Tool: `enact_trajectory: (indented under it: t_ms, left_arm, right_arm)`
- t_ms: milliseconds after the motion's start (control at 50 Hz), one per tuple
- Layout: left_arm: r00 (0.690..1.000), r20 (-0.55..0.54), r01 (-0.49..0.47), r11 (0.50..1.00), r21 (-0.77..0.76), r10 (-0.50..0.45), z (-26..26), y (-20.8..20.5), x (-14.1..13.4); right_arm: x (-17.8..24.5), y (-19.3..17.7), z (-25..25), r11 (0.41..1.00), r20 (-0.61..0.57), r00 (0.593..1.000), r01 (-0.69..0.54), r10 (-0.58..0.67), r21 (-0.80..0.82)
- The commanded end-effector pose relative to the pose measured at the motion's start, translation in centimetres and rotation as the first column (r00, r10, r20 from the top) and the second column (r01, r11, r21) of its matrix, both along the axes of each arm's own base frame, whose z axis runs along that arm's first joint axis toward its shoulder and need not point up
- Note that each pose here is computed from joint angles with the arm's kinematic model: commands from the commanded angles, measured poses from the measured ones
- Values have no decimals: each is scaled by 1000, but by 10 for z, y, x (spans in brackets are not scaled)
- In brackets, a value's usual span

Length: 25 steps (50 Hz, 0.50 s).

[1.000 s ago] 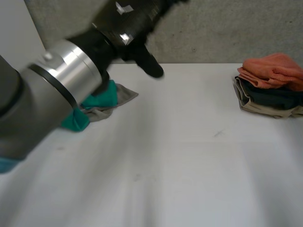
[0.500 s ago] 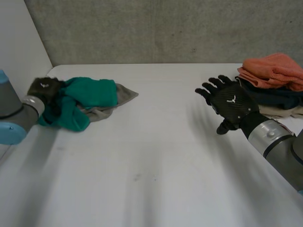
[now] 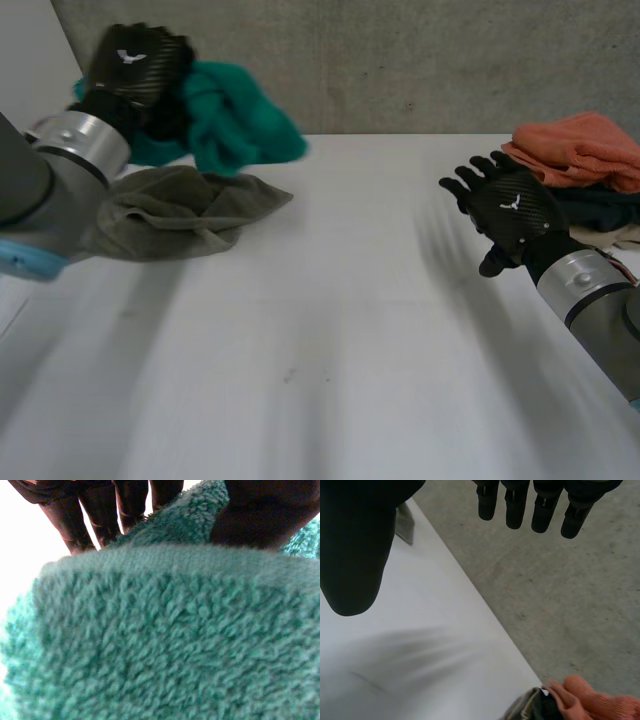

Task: Fold the laundry.

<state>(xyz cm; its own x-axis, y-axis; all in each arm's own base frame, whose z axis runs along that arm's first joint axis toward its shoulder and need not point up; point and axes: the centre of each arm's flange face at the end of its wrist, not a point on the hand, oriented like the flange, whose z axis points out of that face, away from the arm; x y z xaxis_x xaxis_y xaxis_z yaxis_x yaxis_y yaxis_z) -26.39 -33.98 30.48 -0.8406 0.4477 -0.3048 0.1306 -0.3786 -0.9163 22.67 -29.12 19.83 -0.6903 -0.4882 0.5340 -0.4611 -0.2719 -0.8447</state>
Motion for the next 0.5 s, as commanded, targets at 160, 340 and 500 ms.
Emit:
enact_trajectory:
  t_ms: [160, 340, 500]
  left_arm:
    - [916, 93, 346, 885, 311, -391, -114, 109, -104]
    - [893, 197, 321, 879, 352, -405, -119, 121, -98]
    - [921, 209, 243, 905, 349, -328, -79, 142, -71]
  right_arm:
    - [-4, 2, 8, 999, 17, 999, 44, -44, -11]
    - [-4, 6, 7, 999, 14, 999, 36, -36, 40]
    - [-5, 12, 17, 973, 47, 998, 39, -51, 228]
